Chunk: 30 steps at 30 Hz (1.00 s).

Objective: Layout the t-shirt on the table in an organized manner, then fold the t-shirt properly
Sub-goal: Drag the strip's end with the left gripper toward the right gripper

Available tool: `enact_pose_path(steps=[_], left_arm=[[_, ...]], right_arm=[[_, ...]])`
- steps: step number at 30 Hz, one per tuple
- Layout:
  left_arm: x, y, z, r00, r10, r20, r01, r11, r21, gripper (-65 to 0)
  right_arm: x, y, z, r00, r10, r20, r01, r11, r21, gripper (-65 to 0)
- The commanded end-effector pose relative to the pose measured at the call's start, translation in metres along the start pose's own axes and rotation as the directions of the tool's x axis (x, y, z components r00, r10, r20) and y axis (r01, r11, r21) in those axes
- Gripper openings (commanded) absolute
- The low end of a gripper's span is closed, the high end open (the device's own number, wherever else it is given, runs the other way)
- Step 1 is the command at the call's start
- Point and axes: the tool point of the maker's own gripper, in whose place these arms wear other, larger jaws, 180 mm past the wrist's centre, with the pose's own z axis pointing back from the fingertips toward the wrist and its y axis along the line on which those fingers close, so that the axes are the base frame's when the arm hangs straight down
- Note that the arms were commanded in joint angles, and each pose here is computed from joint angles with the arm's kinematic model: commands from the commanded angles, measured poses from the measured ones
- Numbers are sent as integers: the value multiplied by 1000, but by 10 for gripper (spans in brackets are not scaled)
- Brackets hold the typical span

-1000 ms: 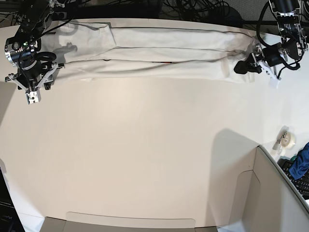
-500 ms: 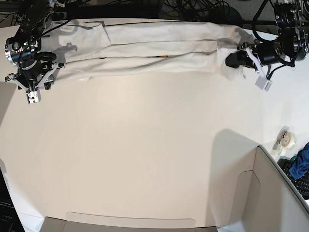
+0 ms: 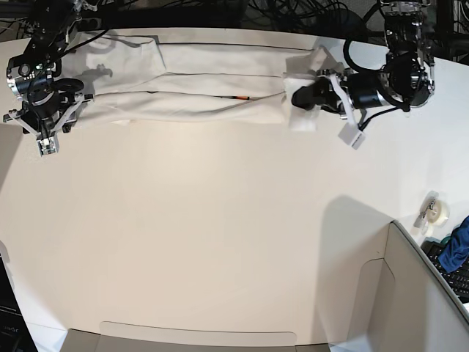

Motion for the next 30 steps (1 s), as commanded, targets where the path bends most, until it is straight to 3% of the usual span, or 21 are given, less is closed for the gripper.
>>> enact_pose_path(steps=[1,6,14,19,30], left_arm=[[15,-18,-4,998,-55,26,56,997,-53,-650],[24,-64,-39,987,-163,-9,159,968,-192,-650],[37,-111,-67,966,-259,-2,245,914,-324,-650],[46,-134,-78,955,-296,23,283,882,-377,-650],[31,-160,-109,911,-413,-19,375,845,-382,-650]], right_arm=[[6,-14,5,1000,1,23,0,999,-49,-397],[-10,-43,12,998,-57,-9,55,990,-131,-398],[-44,-86,31,985,-164,-50,147,956,-254,-398],[-59,-87,34,983,-166,-82,140,955,-261,-398],[-64,-85,35,982,-162,-98,132,957,-259,-398]])
